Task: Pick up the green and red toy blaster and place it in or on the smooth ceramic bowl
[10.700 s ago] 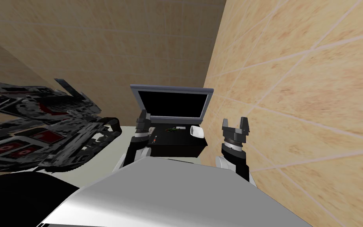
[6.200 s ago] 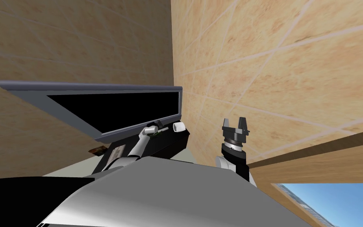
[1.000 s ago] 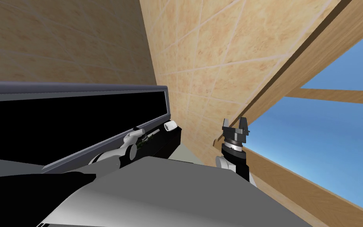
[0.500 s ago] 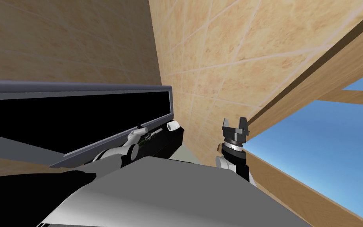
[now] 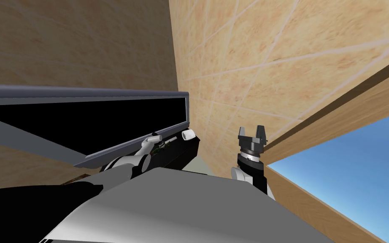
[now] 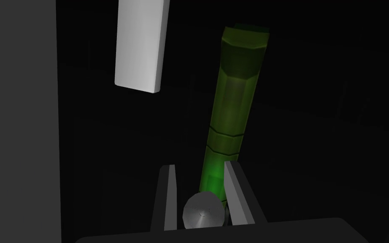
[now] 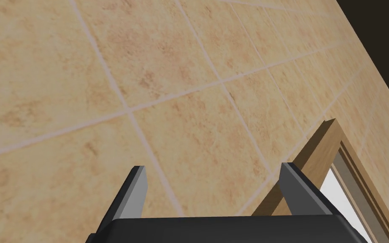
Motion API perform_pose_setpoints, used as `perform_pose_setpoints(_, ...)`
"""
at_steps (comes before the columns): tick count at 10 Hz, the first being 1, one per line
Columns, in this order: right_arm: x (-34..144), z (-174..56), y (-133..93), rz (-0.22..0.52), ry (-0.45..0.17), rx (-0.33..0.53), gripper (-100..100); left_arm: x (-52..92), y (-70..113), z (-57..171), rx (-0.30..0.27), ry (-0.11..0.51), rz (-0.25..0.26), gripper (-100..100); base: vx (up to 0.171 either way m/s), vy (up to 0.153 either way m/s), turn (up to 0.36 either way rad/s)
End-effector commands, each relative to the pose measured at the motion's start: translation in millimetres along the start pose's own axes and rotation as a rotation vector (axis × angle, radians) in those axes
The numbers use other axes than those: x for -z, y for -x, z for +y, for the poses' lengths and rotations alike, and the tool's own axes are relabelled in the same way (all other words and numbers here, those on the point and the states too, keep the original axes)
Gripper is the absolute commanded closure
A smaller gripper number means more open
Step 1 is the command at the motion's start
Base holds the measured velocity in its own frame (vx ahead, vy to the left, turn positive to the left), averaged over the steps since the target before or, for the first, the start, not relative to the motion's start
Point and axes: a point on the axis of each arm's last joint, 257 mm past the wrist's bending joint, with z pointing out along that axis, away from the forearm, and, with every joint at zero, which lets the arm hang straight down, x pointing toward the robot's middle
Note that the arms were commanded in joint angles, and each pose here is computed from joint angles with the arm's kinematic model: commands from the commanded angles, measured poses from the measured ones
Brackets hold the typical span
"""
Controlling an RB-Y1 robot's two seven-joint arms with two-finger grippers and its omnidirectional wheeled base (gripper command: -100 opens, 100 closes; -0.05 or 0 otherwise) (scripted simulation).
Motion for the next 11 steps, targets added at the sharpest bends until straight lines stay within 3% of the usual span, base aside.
perform_pose_setpoints(1,0.0,0.0,0.0,0.000,0.000,0.000,0,-0.7,-7.8,4.7,-0.018,0.004,0.003,100,0.026,-0.009,0.117)
perform_pose_setpoints(2,0.0,0.0,0.0,0.000,0.000,0.000,0,0.7,-22.6,10.6,-0.042,0.011,0.015,100,0.028,-0.009,0.212)
perform_pose_setpoints(4,0.0,0.0,0.0,0.000,0.000,0.000,0,-0.4,-20.2,10.1,-0.042,0.010,0.012,100,0.015,-0.009,0.063)
perform_pose_setpoints(5,-0.1,0.0,-0.1,0.000,0.000,0.000,0,-0.3,-20.7,10.5,-0.043,0.011,0.012,0,0.000,0.000,0.000)
perform_pose_setpoints(6,-0.1,0.0,-0.1,0.000,0.000,0.000,0,3.9,-23.2,7.2,-0.042,0.031,-0.008,100,-0.009,-0.016,-0.231)
perform_pose_setpoints(11,-0.1,0.0,-0.1,0.000,0.000,0.000,0,21.7,-33.8,-12.0,-0.005,0.063,-0.048,100,0.008,-0.028,-0.213)
